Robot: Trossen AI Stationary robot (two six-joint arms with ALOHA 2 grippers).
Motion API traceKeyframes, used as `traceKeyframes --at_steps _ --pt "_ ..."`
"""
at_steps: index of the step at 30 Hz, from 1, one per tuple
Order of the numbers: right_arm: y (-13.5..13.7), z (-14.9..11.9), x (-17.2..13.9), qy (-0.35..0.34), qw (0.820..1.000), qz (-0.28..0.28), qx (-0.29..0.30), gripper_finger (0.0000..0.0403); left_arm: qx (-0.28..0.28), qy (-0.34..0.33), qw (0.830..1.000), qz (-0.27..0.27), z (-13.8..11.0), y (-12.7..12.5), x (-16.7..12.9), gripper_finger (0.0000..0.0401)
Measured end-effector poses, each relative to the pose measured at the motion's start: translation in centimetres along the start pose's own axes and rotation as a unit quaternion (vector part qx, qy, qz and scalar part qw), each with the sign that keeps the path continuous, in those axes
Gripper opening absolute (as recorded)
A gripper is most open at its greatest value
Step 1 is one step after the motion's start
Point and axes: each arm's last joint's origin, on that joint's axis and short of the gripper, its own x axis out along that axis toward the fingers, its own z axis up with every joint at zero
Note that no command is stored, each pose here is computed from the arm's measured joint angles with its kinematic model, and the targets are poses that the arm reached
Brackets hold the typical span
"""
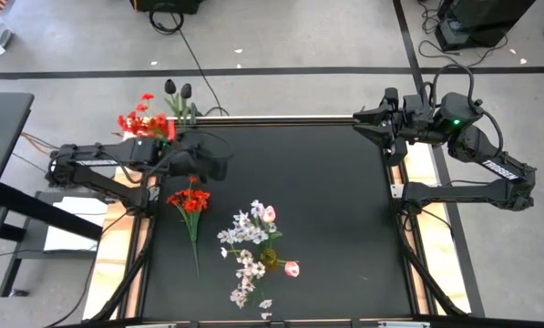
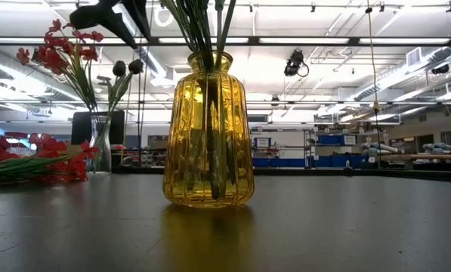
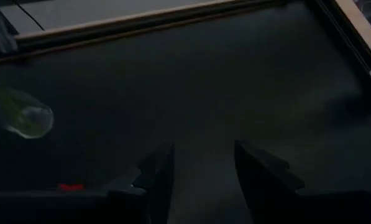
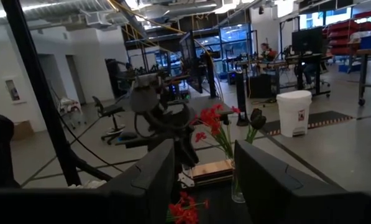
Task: Sort flowers into vase by color
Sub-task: Put the orange flowers into the transparent vase
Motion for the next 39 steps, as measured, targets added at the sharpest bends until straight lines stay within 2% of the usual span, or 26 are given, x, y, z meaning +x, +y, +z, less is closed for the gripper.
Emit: traceKeyframes --at_steps 4,10,16,19,24,32,35,39 --pt "0.0 0.0 0.0 0.000 1.000 0.000 0.000 0.0176 0.006 0.023 1.000 0.018 -1.3 -0.7 0.5 0.0171" --pt "0.0 0.0 0.0 0.000 1.000 0.000 0.000 0.0176 -0.005 0.076 0.991 0.107 -3.0 -0.3 1.4 0.0171" --pt "0.0 0.0 0.0 0.000 1.000 0.000 0.000 0.0176 -0.047 0.108 0.983 0.140 -3.8 -0.7 2.5 0.0172" --pt "0.0 0.0 0.0 0.000 1.000 0.000 0.000 0.0176 -0.071 0.131 0.974 0.168 -5.1 -0.1 3.8 0.0177" --pt "0.0 0.0 0.0 0.000 1.000 0.000 0.000 0.0176 -0.122 0.201 0.946 0.223 -8.9 2.1 6.5 0.0220" --pt "0.0 0.0 0.0 0.000 1.000 0.000 0.000 0.0176 -0.209 0.259 0.925 0.181 -13.3 3.6 8.1 0.0311" --pt "0.0 0.0 0.0 0.000 1.000 0.000 0.000 0.0176 -0.212 0.277 0.915 0.201 -14.3 4.2 8.2 0.0329" --pt "0.0 0.0 0.0 0.000 1.000 0.000 0.000 0.0176 -0.220 0.286 0.906 0.220 -15.2 4.8 8.3 0.0333"
